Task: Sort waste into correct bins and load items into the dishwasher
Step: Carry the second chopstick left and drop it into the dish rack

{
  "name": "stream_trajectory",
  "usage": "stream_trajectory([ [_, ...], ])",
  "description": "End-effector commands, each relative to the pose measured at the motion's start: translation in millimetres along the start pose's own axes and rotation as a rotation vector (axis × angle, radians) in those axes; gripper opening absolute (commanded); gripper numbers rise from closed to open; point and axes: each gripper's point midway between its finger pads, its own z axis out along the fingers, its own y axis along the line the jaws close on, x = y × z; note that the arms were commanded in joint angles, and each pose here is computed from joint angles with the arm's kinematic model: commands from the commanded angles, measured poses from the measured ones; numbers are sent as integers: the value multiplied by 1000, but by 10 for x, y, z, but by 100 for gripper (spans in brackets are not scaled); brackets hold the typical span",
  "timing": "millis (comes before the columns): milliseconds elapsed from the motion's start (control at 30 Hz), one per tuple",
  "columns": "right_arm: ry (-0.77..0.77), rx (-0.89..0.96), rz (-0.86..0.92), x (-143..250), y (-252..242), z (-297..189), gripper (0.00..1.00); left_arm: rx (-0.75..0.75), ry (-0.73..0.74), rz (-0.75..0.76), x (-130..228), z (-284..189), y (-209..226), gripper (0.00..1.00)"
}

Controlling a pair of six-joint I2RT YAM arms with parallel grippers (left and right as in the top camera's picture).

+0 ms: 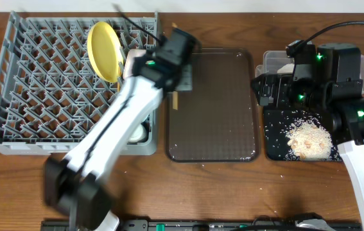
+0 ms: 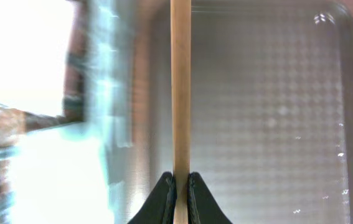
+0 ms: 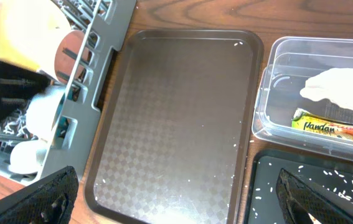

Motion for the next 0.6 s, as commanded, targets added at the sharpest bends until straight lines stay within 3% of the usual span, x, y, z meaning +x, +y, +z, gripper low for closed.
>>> stream_trajectory([
  [0,-6,2,9,-20,0,-13,99,-213,-53,120,-114,-220,535,8],
  [167,-6,2,9,-20,0,-13,99,-354,46,217,30,-213,1003,7],
  [567,-6,3,9,-20,-1,-13,99,-443,218,125,269,257,1795,8],
])
